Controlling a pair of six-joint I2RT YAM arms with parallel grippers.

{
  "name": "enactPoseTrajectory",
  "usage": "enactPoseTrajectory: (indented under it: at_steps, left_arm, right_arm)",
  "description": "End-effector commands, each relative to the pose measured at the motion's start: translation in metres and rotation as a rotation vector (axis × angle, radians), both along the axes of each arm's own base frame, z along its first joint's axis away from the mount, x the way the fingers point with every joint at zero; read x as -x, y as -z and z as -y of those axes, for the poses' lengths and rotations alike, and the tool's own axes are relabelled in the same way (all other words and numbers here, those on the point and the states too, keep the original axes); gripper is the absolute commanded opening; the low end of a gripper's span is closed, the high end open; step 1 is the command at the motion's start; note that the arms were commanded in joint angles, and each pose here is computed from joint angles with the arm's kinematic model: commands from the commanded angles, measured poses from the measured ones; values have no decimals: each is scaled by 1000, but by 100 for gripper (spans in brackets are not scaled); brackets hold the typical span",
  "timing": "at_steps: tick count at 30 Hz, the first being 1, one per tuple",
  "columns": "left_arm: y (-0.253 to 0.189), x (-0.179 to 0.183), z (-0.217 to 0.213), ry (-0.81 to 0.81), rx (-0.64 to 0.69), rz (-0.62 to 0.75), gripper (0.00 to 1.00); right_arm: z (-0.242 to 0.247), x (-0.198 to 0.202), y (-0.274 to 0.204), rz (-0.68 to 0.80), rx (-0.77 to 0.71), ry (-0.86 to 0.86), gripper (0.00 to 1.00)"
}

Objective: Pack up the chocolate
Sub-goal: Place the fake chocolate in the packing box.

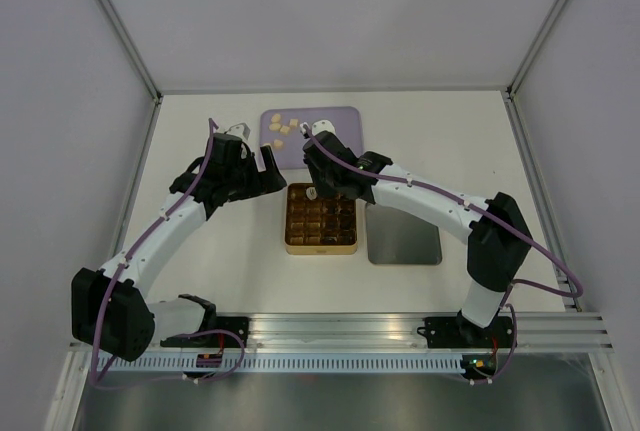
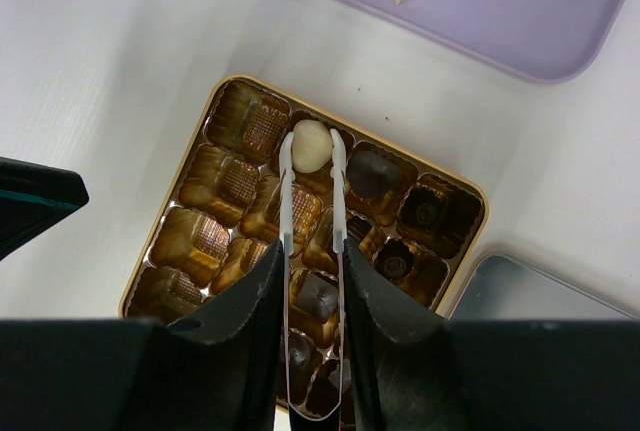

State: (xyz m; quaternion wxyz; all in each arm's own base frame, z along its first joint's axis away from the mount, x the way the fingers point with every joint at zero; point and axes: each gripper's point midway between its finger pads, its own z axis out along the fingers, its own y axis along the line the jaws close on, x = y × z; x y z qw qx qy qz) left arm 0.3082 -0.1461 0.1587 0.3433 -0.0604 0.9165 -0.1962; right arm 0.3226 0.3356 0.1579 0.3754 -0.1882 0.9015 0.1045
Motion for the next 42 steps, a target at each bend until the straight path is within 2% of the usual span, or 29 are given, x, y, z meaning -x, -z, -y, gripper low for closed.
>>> enactPoseTrajectory:
  at_steps: [1,12,21,36,42]
  left_arm:
    - [-9,-4,1,-13,27,31,100]
    - [-7,-5,1,-16,25,25,100]
    - [-7,-5,1,-17,24,24,100]
    - [-11,-5,0,-16,26,37,100]
    - [-10,-5,-2,-27,19,37,100]
  right_arm:
    - [-5,-6,-18,35,-22,15,32]
    - [-3,-7,-16,32,-11,21,36]
    - [-7,-9,-24,51,-32,6,35]
    - [-25,-17,-94,187,-142,-81,30]
    - [-40,-37,-101,232,-137,-102,30]
